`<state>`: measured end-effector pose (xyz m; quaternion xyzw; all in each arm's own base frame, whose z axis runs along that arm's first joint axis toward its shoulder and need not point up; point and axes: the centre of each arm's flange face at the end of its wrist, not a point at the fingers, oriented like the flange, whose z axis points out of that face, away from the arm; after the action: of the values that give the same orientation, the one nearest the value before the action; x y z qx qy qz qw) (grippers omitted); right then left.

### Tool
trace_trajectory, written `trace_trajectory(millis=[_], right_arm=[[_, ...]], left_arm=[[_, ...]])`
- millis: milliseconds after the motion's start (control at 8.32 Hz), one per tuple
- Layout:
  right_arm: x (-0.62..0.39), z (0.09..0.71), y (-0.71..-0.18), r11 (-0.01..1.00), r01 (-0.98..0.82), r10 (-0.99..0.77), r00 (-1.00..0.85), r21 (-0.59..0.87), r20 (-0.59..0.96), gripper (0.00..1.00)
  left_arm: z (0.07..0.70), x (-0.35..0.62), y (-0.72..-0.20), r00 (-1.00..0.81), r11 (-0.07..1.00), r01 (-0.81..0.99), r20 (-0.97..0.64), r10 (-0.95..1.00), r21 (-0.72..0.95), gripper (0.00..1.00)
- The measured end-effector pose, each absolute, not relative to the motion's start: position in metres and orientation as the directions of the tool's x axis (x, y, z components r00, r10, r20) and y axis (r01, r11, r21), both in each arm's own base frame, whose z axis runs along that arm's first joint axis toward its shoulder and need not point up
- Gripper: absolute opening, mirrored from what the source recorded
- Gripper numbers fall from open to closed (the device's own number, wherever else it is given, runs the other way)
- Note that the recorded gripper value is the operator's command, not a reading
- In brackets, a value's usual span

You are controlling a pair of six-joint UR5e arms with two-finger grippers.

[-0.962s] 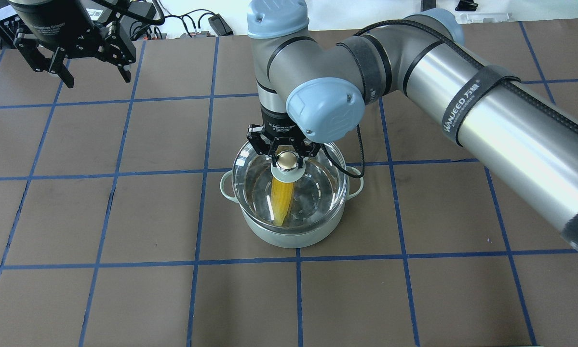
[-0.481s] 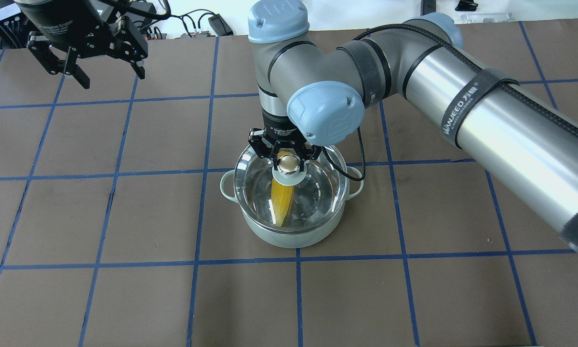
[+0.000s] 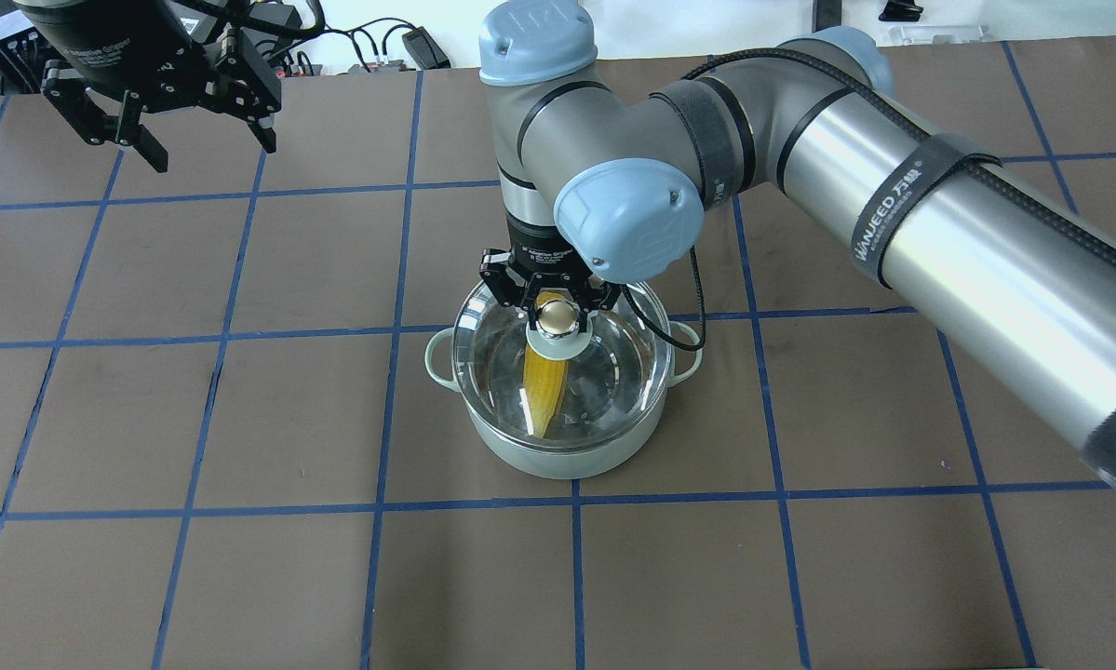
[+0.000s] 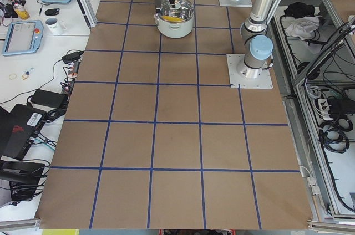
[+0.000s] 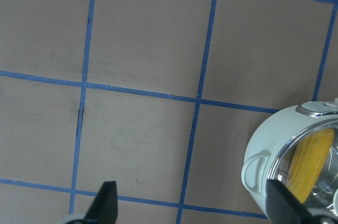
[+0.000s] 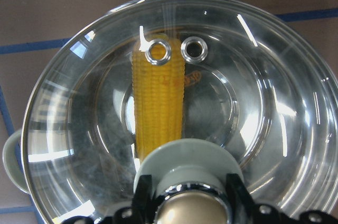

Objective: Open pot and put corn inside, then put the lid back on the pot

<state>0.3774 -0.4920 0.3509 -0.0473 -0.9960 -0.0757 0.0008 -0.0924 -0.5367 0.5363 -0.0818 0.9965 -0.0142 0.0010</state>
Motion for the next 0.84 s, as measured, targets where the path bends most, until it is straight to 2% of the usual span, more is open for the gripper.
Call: trace_trajectory(millis=[601,842], right_arm=[[0.378,0.350,-0.492,0.984,0.094,0.094,-0.996,0.153,0.009,0.20],[0.378,0.349,-0.492,0.984,0.089,0.090,-0.996,0.155,0.001,0.25]], left_arm=[[0.527,-0.093,-0.534,-0.987,0.987,-0.161,-0.003,-0.161,-0.008,1.00],[0.524,-0.093,-0.535,-0.987,0.987,-0.159,-0.003,-0.159,-0.003,1.00]])
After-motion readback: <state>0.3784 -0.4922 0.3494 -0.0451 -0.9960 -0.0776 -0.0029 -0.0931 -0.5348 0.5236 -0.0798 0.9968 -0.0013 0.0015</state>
